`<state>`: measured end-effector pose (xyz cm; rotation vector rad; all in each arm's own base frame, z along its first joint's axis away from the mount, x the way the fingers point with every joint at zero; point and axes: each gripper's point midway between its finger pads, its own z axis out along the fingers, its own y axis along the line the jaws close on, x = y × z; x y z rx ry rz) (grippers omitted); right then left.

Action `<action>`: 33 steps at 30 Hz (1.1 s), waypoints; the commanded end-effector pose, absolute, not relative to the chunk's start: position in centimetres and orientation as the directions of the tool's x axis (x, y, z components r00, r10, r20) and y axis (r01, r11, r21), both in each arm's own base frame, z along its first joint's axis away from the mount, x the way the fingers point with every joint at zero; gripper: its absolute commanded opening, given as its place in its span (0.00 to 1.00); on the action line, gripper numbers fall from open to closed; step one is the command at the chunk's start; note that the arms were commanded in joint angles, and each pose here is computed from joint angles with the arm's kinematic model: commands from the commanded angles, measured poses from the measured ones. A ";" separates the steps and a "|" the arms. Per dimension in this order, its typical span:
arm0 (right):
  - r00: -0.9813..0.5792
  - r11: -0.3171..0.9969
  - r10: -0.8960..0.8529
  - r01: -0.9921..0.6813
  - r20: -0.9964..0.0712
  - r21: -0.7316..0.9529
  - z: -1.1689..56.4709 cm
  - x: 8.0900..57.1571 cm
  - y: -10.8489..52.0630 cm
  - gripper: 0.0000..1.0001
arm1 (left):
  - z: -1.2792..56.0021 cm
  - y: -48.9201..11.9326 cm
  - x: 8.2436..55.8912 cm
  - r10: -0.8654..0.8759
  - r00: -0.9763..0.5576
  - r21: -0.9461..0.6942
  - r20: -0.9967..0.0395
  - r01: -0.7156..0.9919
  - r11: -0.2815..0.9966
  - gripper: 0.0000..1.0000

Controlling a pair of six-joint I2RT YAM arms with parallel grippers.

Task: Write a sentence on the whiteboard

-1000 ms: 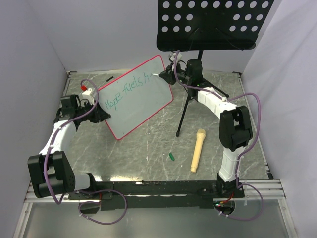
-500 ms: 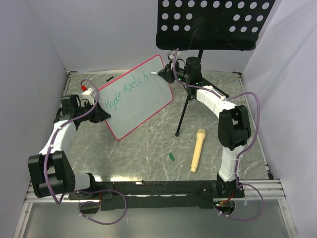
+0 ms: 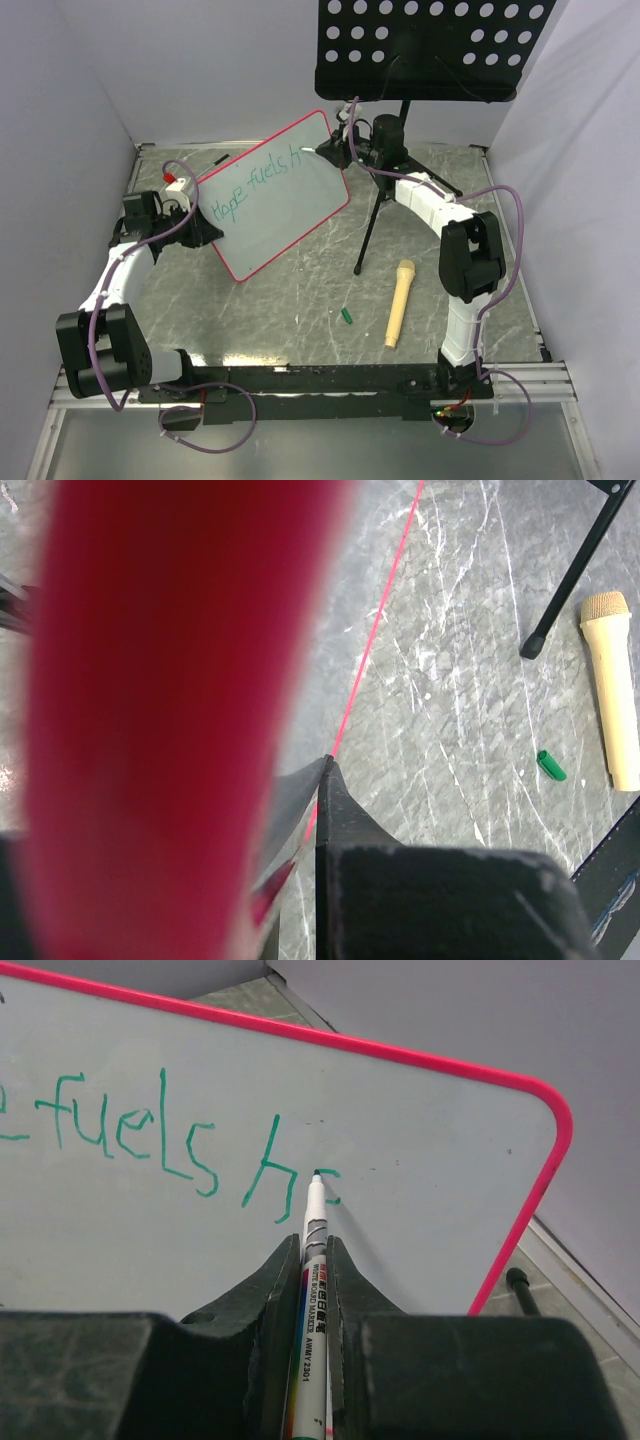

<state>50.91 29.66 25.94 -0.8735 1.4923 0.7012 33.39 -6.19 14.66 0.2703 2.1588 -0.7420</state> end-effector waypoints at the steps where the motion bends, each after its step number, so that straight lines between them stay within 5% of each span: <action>1: 0.022 0.505 -0.115 -0.859 -0.993 -0.078 26.8 50.7 30.5 0.00 | 8.1 -0.1 31.8 0.076 -0.770 -0.159 -0.633 0.225 0.961 0.01; 33: 0.013 0.573 -0.134 -0.815 -0.991 -0.088 25.9 51.2 27.9 0.00 | 8.0 0.2 32.0 0.071 -0.771 -0.150 -0.632 0.212 0.966 0.01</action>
